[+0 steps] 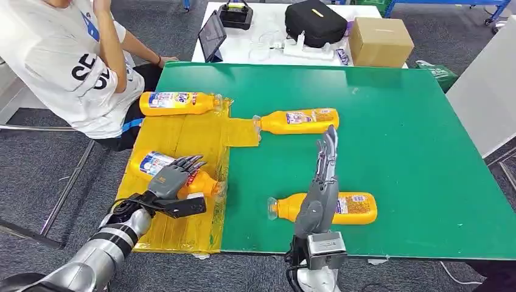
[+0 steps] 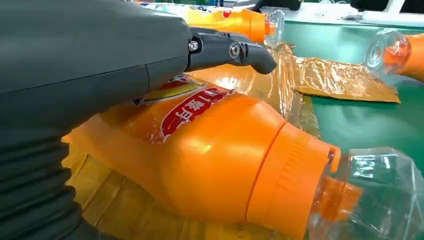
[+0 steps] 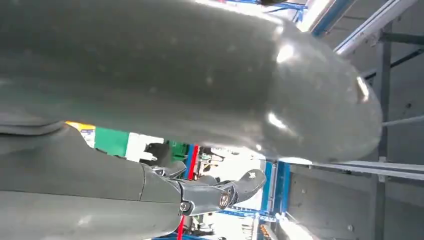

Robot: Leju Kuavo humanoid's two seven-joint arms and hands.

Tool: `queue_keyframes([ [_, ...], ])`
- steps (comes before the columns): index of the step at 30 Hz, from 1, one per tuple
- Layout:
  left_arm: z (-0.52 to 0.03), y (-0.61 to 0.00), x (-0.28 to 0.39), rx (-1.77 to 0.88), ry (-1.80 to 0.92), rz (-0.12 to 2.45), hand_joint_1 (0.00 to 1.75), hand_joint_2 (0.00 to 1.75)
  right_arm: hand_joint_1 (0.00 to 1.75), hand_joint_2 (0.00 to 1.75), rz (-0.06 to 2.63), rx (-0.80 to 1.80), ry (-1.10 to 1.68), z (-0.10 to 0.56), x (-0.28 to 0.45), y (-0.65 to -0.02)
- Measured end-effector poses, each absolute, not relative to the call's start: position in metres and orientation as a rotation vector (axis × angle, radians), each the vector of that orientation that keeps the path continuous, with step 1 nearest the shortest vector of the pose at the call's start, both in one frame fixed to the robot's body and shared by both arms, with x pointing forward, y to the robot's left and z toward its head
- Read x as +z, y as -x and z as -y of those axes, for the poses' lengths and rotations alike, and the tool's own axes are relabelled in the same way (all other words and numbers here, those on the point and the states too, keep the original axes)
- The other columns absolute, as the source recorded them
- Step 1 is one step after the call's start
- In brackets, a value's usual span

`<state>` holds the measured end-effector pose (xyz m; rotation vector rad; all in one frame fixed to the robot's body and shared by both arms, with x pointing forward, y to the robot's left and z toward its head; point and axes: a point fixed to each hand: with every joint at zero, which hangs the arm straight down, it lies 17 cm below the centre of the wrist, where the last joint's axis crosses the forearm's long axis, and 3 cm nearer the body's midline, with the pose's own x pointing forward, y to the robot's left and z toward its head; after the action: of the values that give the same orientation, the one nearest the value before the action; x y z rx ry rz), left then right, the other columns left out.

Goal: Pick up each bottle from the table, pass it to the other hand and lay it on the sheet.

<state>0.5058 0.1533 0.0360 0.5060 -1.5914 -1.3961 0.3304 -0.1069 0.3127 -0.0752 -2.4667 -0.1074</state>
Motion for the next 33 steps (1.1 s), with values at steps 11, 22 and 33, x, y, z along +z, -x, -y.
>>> queue_keyframes([
  [11, -0.148, -0.497, 0.035, -1.286, -0.323, 1.598, 0.0, 0.0, 0.0, 0.0, 2.443, -0.066, 0.056, 0.099, 0.303, -0.336],
  [22, -0.134, -0.465, 0.079, -0.645, 0.267, 1.733, 0.0, 0.0, 0.0, 0.0, 2.381, 0.027, 0.045, 0.084, 0.278, -0.348],
  [33, -0.25, -0.477, 0.205, 0.141, -0.261, 2.125, 0.0, 1.75, 0.0, 1.75, 2.232, 0.36, 0.176, 0.048, 0.221, -0.358],
])
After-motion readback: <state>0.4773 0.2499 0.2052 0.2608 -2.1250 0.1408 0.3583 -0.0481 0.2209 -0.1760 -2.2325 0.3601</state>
